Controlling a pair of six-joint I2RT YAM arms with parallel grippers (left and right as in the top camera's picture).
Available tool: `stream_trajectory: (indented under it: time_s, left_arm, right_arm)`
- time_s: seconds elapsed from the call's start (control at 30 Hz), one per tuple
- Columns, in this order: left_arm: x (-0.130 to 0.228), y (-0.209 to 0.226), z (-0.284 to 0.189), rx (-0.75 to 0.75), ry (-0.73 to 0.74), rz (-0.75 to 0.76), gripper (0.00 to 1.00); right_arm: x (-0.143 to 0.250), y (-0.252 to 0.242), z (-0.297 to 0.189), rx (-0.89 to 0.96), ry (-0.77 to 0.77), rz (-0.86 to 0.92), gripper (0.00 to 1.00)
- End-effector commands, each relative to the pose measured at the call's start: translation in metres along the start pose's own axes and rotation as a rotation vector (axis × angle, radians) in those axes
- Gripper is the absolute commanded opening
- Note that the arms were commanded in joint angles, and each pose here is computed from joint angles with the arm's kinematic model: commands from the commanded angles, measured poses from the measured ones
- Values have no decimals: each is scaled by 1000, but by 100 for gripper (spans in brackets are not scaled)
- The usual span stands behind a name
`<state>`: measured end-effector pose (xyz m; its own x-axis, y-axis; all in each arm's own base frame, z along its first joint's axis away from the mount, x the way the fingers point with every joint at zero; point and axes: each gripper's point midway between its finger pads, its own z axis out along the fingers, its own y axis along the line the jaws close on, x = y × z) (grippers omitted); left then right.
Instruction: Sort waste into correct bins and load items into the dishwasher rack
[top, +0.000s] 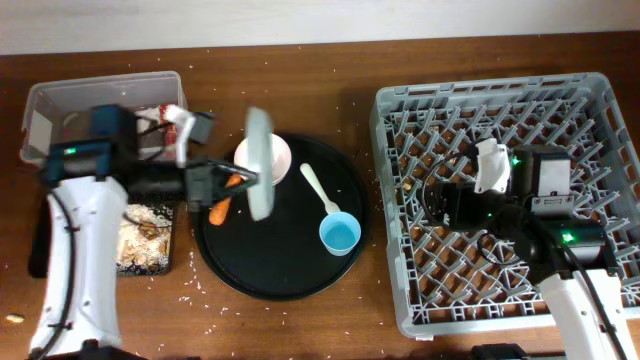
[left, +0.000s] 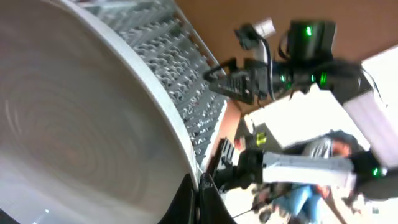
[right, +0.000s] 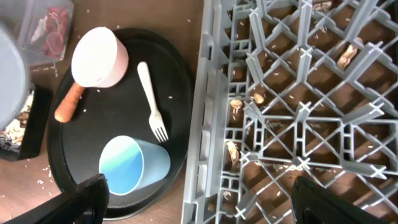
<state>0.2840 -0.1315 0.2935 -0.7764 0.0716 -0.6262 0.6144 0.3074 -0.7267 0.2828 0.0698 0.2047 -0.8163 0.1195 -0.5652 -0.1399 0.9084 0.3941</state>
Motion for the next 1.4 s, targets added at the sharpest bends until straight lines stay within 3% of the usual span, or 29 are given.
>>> stream_trajectory:
  time_s: [0.0,0.1,0.2,0.27,0.43,0.53,0.8,0.93,1.23,1.37]
  left_arm:
    - [-11,-21,22,56,22,40,0]
    - [-7,-12,33,-12,74,45,0]
    - [31,29,42,-306,301,67,0]
    - [48,41,45,-424,414,111,0]
    - [58,58,65,-684,646,458,0]
    - [62,40,91,-570,740,772,0]
    - [57,12,91,-398,807,1242,0]
    - [61,-19,102,-169,745,1492,0]
    - [56,-19,105,-137,741,1602,0]
    - [52,-4,102,-206,799,1605,0]
  right_arm:
    - [-10,10,-3,-53,-30,-13,93]
    - [-10,10,-3,-52,-33,-14,93]
    - [-14,10,-3,-55,-47,-21,93]
    - [-20,11,-4,-58,-70,-31,93]
    - [-34,15,-5,-69,-128,-59,92]
    - [-42,16,-6,-74,-162,-75,92]
    - [-67,26,-12,-114,-260,-95,91]
    - [-76,44,-5,-244,-262,-96,88]
    - [-77,60,9,-332,-228,-63,87]
    - [-68,79,17,-373,-191,-98,68]
